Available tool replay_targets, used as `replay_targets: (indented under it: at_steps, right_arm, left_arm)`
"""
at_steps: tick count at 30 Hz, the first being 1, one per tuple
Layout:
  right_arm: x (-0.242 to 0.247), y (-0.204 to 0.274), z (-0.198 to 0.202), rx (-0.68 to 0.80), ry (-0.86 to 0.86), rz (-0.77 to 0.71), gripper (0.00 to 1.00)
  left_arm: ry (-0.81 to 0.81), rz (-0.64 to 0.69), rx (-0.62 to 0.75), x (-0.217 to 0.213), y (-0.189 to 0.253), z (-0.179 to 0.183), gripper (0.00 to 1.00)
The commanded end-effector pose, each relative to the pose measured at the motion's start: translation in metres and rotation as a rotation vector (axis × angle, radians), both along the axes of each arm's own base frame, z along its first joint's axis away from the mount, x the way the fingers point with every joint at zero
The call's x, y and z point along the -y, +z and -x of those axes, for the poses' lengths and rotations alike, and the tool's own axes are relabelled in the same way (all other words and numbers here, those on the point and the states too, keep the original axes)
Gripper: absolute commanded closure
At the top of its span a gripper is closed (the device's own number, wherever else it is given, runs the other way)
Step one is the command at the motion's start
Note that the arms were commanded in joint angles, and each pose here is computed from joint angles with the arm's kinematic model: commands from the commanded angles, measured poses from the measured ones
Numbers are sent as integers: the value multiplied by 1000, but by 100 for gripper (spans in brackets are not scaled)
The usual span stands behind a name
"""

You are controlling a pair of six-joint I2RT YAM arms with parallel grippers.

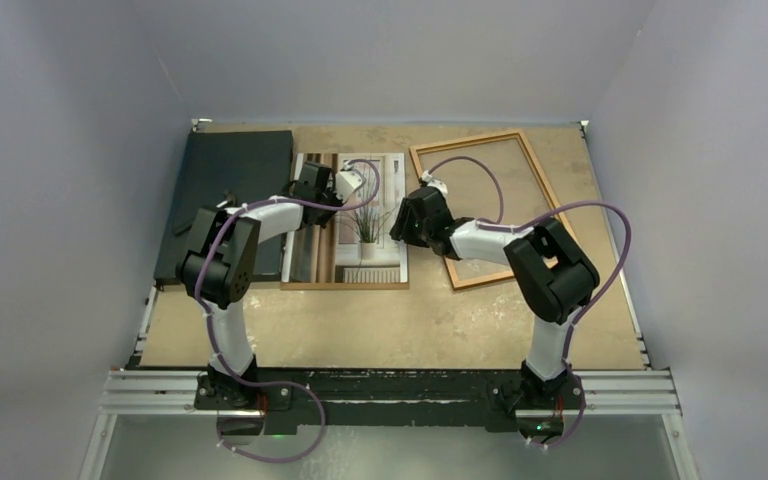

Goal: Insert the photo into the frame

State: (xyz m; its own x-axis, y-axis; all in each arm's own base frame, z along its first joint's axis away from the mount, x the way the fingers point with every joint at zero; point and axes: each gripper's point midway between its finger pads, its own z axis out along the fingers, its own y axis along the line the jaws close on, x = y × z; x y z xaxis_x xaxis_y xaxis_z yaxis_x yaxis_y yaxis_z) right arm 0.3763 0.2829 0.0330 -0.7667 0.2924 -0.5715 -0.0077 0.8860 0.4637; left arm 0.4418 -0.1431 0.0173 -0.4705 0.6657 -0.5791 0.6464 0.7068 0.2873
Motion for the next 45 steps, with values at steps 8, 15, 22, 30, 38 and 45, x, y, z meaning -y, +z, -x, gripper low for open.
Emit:
replay_targets:
  at_steps: [8, 15, 22, 30, 38, 45]
  right_arm:
    - [-23, 21, 8, 45, 66, 70, 49]
    - [-30, 30, 9, 71, 86, 63, 49]
    - [-31, 40, 9, 89, 86, 59, 49]
    - [-43, 52, 26, 45, 114, -88, 49]
    - [-21, 56, 31, -46, 50, -272, 50]
    - [-9, 13, 49, -204, 18, -330, 53]
  left_arm:
    - [-49, -46, -389, -9, -80, 93, 100]
    - [-52, -49, -388, -10, -79, 93, 100]
    - [-52, -51, -391, -10, -80, 93, 100]
    - [-53, -50, -394, -10, -80, 94, 100]
    - [-56, -55, -399, -11, -80, 96, 100]
    - [-58, -53, -393, -10, -76, 95, 100]
